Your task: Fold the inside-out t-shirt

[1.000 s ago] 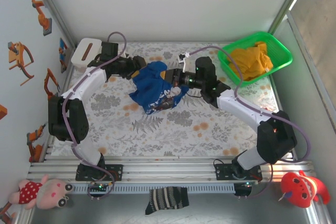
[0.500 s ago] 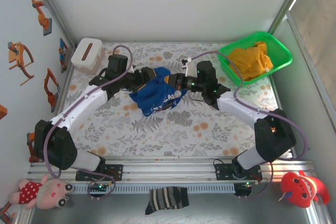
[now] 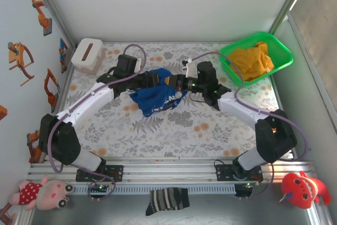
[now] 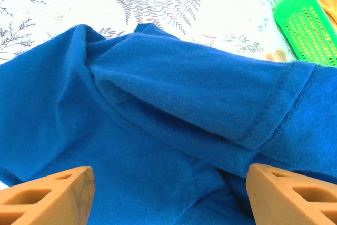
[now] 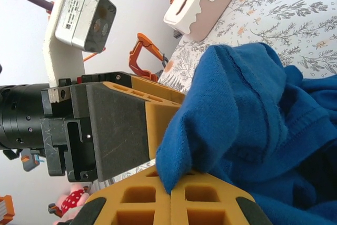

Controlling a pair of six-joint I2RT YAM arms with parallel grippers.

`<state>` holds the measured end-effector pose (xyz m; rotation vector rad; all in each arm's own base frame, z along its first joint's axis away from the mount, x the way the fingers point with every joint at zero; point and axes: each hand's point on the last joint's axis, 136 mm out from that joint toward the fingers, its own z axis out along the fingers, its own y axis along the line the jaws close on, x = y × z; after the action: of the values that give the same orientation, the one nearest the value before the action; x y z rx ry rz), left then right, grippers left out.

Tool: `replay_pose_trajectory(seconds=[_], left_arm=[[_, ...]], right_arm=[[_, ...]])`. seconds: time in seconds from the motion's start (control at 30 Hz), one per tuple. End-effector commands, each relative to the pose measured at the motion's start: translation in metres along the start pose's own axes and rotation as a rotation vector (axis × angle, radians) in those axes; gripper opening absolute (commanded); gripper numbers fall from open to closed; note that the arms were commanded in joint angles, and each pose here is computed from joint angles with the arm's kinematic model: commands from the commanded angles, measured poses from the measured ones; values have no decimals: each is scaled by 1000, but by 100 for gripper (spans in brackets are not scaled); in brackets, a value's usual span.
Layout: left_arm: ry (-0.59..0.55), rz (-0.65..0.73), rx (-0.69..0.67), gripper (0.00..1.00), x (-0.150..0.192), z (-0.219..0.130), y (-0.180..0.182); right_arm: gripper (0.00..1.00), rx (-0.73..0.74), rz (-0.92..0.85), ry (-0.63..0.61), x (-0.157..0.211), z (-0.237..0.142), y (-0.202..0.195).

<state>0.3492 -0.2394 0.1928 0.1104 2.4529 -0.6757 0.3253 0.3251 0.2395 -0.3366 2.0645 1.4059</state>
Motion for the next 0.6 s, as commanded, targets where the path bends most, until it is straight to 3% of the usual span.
replay_pose_trajectory(seconds=[0.0, 0.13, 0.37, 0.43, 0.57], left_arm=[[51, -43, 29, 75, 9, 4, -10], [149, -151, 60, 76, 37, 27, -19], [252, -264, -43, 71, 77, 67, 5], [248, -268, -73, 61, 79, 75, 14], [190, -255, -69, 18, 60, 81, 21]], right_arm=[[0, -20, -40, -26, -9, -7, 10], [0, -16, -36, -32, -10, -6, 9], [0, 33, -23, -64, -12, -13, -1], [0, 40, -14, -71, -9, -17, -3], [0, 73, 14, -96, 0, -28, -11]])
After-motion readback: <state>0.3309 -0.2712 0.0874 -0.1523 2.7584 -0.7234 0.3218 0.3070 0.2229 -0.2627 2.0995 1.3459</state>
